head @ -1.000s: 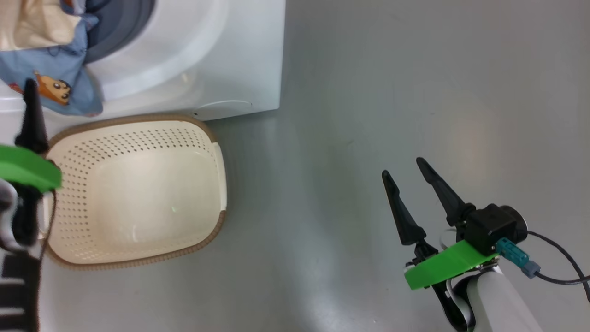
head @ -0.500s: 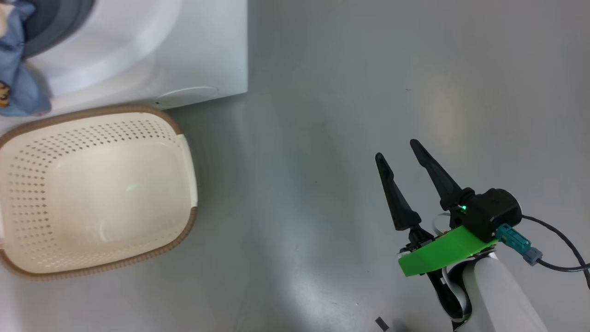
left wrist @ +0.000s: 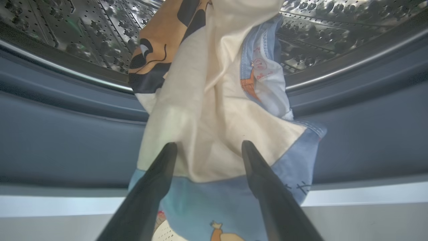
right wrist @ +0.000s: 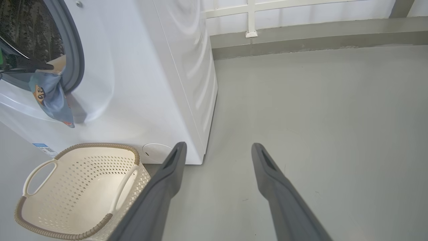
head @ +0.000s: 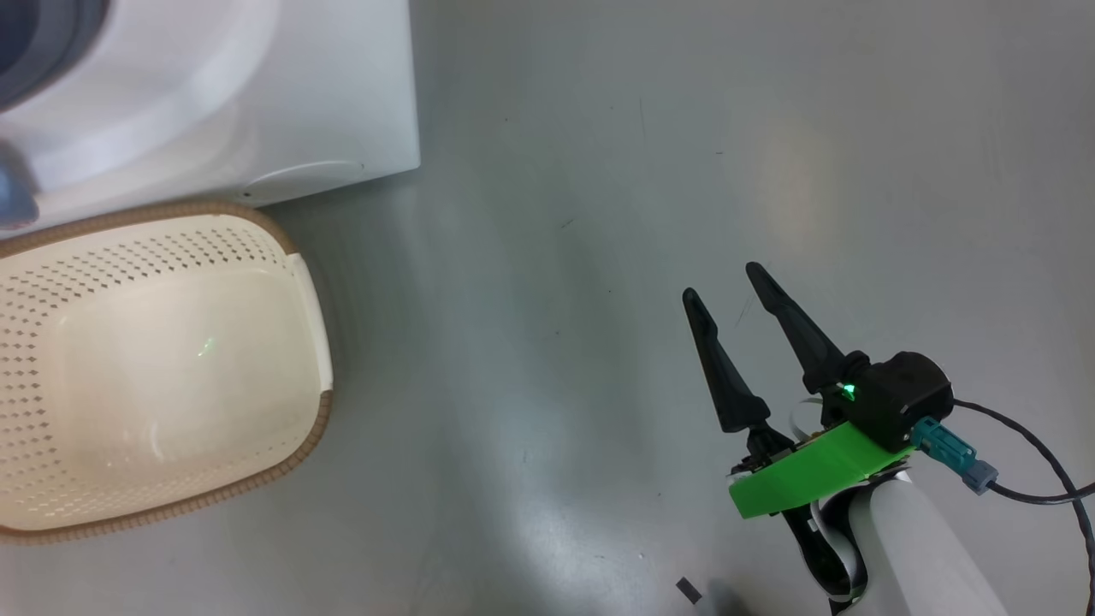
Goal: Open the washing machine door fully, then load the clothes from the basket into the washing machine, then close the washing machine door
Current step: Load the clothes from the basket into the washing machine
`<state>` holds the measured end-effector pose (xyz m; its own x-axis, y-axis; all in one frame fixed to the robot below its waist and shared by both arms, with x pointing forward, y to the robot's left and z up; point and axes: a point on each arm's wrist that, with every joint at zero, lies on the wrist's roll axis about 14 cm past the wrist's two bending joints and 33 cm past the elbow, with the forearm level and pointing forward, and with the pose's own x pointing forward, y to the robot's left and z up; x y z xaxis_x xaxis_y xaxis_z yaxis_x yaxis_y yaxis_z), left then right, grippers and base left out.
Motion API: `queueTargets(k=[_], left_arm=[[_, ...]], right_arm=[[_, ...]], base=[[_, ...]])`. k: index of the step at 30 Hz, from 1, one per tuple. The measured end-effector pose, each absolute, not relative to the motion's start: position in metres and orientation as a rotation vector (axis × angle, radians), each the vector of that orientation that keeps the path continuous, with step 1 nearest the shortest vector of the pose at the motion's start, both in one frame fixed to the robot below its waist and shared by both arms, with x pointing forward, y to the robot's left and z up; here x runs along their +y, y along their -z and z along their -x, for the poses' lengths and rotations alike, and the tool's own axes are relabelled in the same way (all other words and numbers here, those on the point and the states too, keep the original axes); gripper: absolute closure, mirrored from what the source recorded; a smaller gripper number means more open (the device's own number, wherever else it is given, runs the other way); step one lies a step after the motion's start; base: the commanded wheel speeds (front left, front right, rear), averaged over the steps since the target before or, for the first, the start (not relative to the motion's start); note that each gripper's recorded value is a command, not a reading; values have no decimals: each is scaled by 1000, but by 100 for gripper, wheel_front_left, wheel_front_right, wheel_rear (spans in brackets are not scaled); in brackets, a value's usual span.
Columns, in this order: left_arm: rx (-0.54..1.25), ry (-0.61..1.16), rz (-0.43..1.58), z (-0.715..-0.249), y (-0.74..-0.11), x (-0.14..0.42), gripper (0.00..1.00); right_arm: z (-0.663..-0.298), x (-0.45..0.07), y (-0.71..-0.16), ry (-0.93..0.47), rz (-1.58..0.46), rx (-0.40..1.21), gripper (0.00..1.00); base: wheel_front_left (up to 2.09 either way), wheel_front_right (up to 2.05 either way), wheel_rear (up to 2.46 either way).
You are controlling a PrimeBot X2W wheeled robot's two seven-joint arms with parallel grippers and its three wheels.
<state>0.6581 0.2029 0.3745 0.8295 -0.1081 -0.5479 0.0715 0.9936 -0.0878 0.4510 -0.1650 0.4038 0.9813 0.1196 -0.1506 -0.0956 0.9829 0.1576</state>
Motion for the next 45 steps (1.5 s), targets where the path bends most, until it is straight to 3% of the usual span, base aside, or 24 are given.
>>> queueTargets(k=[25, 27, 28, 38, 45], left_arm=[[700, 50, -8, -670, -343, 203, 2], [708, 47, -6, -670, -342, 203, 75], [709, 46, -5, -670, -342, 203, 100], [694, 49, 7, -675, -345, 203, 100], [461, 56, 97, -711, -393, 196, 100]], right_arm=[[-452, -175, -402, -81, -152, 164, 0], [-452, -176, -401, -80, -152, 166, 0], [-452, -176, -401, -79, -152, 166, 0], [-453, -176, -400, -78, -155, 167, 0], [-457, -177, -401, -78, -156, 160, 0]], base=[[0, 0, 0], [0, 0, 0], [0, 0, 0], [0, 0, 0], [0, 0, 0]])
